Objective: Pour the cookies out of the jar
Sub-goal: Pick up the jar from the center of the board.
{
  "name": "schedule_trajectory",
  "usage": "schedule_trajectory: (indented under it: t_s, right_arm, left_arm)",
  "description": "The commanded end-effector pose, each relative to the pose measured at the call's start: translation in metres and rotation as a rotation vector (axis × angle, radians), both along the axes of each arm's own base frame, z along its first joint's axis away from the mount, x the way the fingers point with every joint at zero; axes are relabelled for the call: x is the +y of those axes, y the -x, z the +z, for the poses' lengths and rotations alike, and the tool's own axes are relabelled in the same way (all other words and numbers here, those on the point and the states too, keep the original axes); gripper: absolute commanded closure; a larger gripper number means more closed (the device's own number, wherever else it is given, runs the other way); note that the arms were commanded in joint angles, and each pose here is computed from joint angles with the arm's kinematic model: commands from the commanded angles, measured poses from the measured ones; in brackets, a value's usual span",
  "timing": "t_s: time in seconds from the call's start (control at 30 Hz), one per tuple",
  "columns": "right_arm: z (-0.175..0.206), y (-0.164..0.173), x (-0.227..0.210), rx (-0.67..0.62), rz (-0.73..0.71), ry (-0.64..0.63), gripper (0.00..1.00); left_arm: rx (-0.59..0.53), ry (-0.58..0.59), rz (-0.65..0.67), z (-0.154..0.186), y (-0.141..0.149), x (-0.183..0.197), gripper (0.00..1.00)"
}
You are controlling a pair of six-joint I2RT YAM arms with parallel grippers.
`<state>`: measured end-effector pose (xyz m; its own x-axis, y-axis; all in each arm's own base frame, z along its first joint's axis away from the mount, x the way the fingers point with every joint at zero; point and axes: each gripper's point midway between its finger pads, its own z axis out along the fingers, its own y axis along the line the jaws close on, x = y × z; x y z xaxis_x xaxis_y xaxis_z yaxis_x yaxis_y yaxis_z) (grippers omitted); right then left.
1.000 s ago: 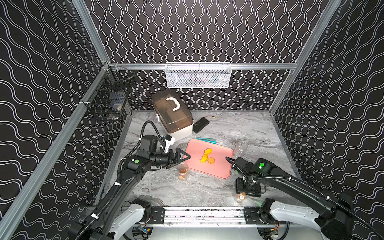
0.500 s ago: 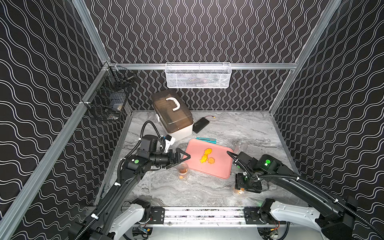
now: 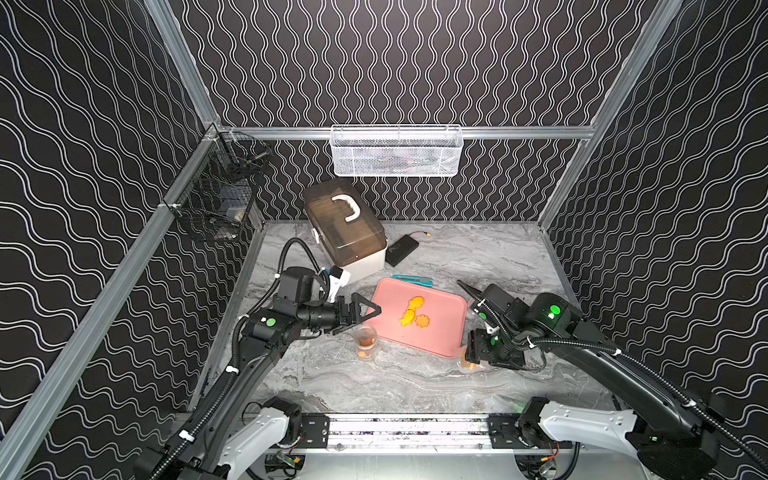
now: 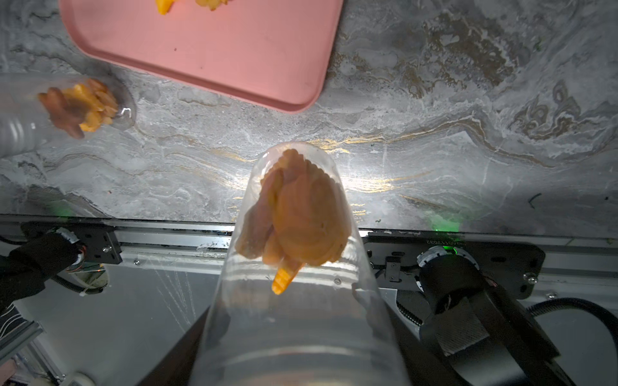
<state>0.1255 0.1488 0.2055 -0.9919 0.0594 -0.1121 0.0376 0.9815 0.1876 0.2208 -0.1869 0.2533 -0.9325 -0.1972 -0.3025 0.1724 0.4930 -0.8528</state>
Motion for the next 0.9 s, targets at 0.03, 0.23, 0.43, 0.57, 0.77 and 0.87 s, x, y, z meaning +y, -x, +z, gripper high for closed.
schedule_trajectory:
  t_s: [0.03,0.23,0.43,0.57,0.77,0.87]
  right_arm:
    - [0.016,-0.003,-0.004,-0.023,0.015,0.021,0.33]
    - [0.047,-0.012,0.005,-0.082,0.041,-0.027,0.33]
    - [0.078,-0.020,0.013,-0.146,0.065,-0.073,0.32]
    - [0.098,-0.026,0.025,-0.184,0.093,-0.134,0.32]
    - [0.145,-0.032,0.056,-0.274,0.158,-0.330,0.32]
    - [0.169,-0.036,0.070,-0.322,0.186,-0.413,0.32]
  left_arm:
    - [-0.018,0.015,-0.021,0.009,0.001,-0.002,0.01]
    - [-0.027,0.042,-0.027,0.021,0.001,-0.005,0.01]
    - [-0.046,0.049,-0.032,0.034,0.001,-0.005,0.01]
    - [-0.057,0.063,-0.035,0.043,0.001,-0.006,0.01]
    - [-0.083,0.108,-0.042,0.062,0.000,-0.009,0.01]
    - [-0.101,0.138,-0.048,0.074,-0.001,-0.012,0.01]
